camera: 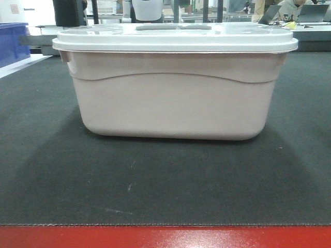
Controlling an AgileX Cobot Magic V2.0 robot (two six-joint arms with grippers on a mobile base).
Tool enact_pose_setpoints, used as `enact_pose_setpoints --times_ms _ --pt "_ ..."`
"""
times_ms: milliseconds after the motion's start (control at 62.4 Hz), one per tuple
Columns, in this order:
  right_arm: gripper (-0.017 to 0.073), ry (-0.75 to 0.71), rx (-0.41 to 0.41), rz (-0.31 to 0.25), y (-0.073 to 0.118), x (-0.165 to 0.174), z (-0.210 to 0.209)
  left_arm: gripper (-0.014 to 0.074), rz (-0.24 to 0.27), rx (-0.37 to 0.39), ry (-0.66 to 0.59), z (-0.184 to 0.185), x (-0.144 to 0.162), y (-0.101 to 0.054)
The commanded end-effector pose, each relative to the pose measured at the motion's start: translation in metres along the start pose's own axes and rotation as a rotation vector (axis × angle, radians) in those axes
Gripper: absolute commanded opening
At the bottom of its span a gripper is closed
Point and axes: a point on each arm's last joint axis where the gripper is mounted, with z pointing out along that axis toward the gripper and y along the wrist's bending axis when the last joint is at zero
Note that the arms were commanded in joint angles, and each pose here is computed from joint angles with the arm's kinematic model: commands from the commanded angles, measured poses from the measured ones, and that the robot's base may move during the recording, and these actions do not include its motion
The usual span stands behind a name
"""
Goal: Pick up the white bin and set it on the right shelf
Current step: 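Grip the white lid rim of the pink bin with both grippers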
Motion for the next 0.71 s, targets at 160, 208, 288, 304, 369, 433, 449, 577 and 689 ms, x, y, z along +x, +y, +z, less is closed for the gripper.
enact_pose_setpoints --times_ms 160,208,288,304,369,433,449,577,689 --pt "0.0624 0.187 -0.099 0.188 0.033 -0.059 0.031 0.0412 -0.123 0.107 -0.009 0.015 -0.071 -0.014" --pt "0.0624 0.224 -0.121 0.207 0.039 -0.067 0.037 0.0412 -0.127 0.127 0.017 0.021 -0.078 -0.016" --pt "0.0624 0.267 -0.162 0.198 0.048 -0.08 0.047 0.0412 -0.116 0.176 0.058 0.032 -0.084 -0.02" --pt "0.0624 0.277 -0.169 0.191 0.049 -0.081 0.049 0.0412 -0.12 0.184 0.065 0.034 -0.085 -0.02" --pt "0.0624 0.331 -0.202 0.192 0.052 -0.085 0.059 0.0412 -0.151 0.244 0.093 0.043 -0.085 -0.019" --pt "0.0624 0.397 -0.246 0.216 0.05 -0.086 0.071 0.0412 -0.207 0.315 0.115 0.053 -0.083 -0.015" --pt "0.0624 0.405 -0.252 0.213 0.048 -0.087 0.074 0.0412 -0.207 0.325 0.124 0.056 -0.081 -0.012" --pt "0.0624 0.444 -0.392 0.294 0.028 -0.089 0.093 0.0411 -0.3 0.458 0.142 0.075 -0.076 0.01" --pt "0.0624 0.433 -0.517 0.363 -0.002 -0.093 0.104 0.0411 -0.409 0.601 0.139 0.093 -0.07 0.027"
